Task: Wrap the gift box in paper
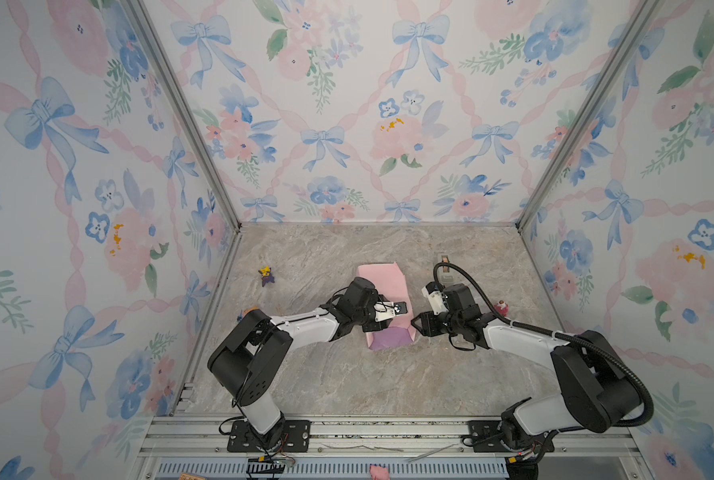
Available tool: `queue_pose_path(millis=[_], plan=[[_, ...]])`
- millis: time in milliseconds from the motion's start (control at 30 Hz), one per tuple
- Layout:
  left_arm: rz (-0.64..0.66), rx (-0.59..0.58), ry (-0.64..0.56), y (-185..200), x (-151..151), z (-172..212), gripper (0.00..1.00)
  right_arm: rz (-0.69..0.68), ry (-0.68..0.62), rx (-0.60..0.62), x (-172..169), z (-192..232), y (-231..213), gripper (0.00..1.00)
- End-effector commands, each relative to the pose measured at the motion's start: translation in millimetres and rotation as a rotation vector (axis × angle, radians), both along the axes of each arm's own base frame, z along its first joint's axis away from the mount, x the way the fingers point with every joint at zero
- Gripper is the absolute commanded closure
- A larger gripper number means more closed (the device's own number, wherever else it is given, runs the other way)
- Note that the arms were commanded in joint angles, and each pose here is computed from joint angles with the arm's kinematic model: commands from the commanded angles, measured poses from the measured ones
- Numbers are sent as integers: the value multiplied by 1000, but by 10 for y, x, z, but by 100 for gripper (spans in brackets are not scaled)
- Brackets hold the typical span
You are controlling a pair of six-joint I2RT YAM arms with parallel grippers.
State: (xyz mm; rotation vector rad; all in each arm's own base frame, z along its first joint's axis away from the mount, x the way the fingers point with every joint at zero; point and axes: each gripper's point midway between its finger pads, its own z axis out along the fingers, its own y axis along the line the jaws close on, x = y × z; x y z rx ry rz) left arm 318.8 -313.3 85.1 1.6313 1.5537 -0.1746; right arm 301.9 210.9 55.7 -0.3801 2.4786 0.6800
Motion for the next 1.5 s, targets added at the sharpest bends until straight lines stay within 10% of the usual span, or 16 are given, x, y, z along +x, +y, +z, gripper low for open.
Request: queue_pose_path(millis=[0,467,1467], plan=[[-9,53,1,20,-12,-104,49,-3,-25,8,120,54,95,49],[-7,91,-14,56,-14,-155,54,-31,195,214,-239,-114,168,47],[-13,70,-6,23,-40,-124,54,-11,10,120,-91,39,450,61]])
